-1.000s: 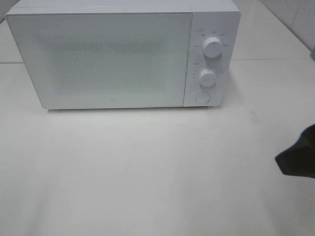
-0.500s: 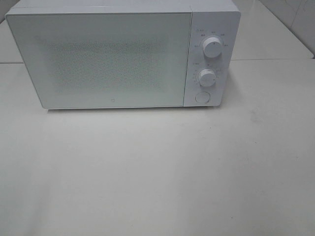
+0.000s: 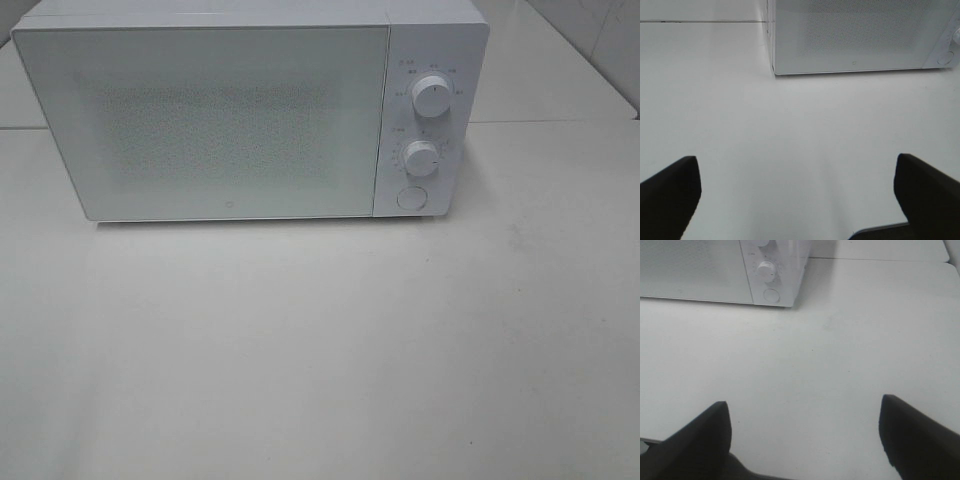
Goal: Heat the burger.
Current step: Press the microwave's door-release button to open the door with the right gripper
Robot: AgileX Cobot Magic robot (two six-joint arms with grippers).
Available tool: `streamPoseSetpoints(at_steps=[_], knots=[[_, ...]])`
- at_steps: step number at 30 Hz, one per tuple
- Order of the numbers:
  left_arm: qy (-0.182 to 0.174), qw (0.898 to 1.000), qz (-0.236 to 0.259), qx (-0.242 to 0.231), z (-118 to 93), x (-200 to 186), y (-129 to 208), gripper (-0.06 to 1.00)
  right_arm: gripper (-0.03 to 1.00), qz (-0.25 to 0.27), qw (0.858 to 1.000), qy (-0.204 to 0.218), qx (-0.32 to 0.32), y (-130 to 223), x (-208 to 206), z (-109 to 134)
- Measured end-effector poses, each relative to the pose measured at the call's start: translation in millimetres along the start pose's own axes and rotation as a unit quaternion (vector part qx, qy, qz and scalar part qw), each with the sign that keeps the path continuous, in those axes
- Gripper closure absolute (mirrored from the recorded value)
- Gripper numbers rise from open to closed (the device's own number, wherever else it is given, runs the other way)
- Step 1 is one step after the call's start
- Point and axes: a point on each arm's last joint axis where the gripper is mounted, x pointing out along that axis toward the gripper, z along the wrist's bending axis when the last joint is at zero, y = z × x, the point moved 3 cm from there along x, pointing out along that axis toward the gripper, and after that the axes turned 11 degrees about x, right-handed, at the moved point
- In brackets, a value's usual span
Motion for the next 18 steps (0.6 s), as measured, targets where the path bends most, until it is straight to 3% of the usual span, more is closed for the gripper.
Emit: streamPoseSetpoints(at_steps=[5, 18], knots=[[0.000, 1.000, 0.000, 0.000, 0.0, 0.0, 0.0, -0.02, 0.21, 0.022, 0.999, 0.024, 0.010, 10.9, 14.9, -3.0], [0.000, 1.000, 0.000, 0.000, 0.0, 0.0, 0.0, -0.02, 0.21, -0.020, 1.000, 0.019, 0.006, 4.1, 25.4, -3.2]])
